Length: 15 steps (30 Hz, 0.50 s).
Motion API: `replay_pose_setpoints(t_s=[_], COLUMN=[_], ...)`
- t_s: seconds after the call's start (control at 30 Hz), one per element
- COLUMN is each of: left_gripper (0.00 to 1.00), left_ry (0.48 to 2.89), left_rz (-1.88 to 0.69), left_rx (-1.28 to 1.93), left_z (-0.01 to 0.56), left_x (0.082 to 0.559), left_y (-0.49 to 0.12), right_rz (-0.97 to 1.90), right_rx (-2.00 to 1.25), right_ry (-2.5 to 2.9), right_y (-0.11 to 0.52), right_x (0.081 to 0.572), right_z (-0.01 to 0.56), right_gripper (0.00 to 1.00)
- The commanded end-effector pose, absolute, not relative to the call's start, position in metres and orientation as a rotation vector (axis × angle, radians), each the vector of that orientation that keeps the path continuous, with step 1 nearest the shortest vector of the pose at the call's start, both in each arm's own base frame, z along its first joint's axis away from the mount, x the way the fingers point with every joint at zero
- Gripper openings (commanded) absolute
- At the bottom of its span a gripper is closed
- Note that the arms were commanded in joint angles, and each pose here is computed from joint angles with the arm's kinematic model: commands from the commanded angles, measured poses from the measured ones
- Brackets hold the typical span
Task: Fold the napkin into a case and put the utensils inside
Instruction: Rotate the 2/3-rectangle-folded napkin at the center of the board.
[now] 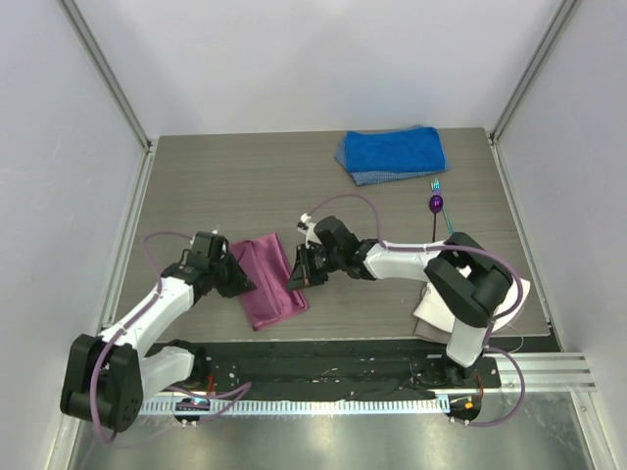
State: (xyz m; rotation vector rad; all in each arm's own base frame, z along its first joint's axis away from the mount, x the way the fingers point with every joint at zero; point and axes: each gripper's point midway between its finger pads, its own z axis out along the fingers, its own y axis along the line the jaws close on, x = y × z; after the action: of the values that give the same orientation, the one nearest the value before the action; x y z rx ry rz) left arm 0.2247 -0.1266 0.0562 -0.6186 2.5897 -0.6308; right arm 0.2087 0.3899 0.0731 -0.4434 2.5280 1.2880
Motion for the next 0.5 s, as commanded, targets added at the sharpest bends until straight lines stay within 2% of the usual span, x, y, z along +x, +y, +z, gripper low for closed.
replay_pose_setpoints(t_s=[0.0,0.23,0.47], left_gripper=[0.09,0.04,0.05], left_ry=[2.618,2.743,2.700], left_rz=[-0.670,-0.591,-0.685], left_rx=[-0.722,-0.785,-0.800], left_z=[0.045,0.013,0.027], left_x=[0.200,0.165,0.159], left_y=[-0.129,-0.123,-0.133], right_rz=[1.341,1.285,1.288], right_rx=[-0.467,-0.429,-0.419], right_ry=[2.497,2.546,2.584], right_y=[0.404,0.395,0.394], right_x=[0.207,0.205,0.202], right_z=[0.070,0.043,0.026], right_gripper=[0.03,0.02,0.01])
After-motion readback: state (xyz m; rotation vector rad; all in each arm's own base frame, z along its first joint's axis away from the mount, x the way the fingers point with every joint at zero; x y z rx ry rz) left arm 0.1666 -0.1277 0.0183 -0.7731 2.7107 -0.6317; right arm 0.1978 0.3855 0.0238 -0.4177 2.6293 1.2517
